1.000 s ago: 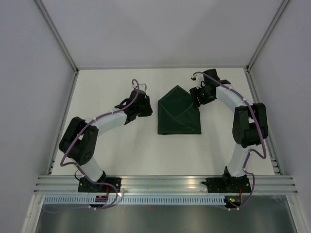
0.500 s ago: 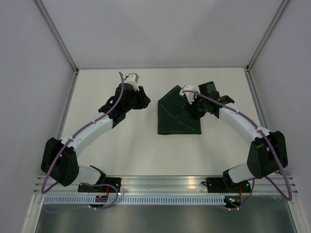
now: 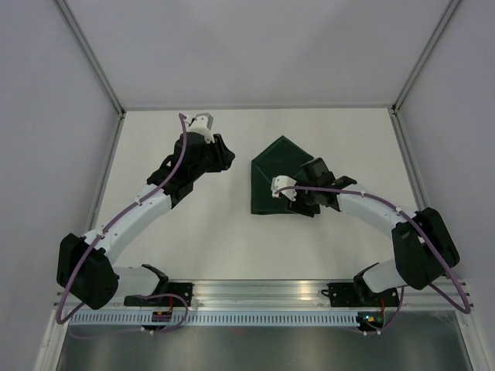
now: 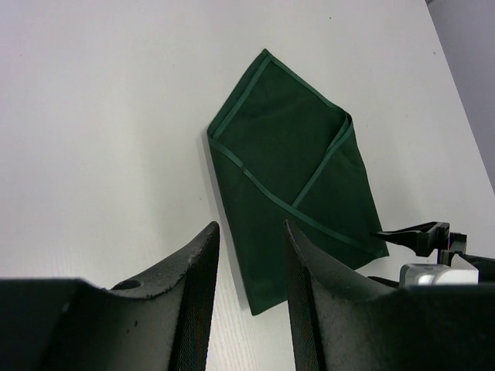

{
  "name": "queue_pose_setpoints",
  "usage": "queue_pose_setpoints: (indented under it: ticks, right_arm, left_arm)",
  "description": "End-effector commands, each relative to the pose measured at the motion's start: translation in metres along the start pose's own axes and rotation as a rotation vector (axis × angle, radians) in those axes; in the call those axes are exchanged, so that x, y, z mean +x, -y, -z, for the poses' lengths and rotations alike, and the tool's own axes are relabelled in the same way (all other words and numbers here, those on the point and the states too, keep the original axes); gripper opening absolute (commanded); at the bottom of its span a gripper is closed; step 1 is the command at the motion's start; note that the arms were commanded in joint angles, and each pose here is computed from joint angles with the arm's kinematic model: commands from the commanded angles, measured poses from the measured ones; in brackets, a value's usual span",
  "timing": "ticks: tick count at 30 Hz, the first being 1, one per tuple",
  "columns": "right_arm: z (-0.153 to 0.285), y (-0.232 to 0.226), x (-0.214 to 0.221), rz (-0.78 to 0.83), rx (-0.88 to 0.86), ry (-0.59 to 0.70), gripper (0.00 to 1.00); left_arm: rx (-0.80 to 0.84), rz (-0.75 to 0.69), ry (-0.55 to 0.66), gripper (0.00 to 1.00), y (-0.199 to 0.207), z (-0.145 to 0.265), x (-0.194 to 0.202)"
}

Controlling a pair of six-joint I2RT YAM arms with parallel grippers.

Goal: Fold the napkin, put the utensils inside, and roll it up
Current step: Roll the napkin at the center of the board.

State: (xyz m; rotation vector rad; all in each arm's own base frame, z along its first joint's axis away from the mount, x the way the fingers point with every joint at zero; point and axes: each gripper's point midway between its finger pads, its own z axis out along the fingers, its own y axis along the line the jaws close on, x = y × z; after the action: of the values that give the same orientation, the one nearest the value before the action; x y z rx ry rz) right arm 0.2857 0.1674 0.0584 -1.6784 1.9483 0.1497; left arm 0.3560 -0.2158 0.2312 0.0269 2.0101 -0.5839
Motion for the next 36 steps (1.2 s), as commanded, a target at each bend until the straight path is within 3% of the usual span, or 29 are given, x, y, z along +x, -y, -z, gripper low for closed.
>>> queue_pose_setpoints:
  ticks: [1, 12, 24, 36]
  right_arm:
    - [-0.006, 0.01, -0.022, 0.08, 0.023, 0.089, 0.64]
    - [-0.031, -0.011, -0.037, 0.11, -0.03, 0.094, 0.63]
    - [-0.057, -0.012, -0.022, 0.112, -0.042, 0.034, 0.61]
    - [-0.067, -0.032, 0.003, 0.119, -0.133, -0.05, 0.44]
  left_arm:
    - [-0.014, -0.021, 0.033, 0.44, -0.002, 0.005, -0.011]
    - [0.004, -0.052, -0.005, 0.44, 0.0, -0.008, -0.005]
    - [0.016, -0.079, -0.018, 0.44, 0.0, -0.014, 0.002]
    - [0.126, -0.103, -0.012, 0.45, 0.009, -0.005, 0.018]
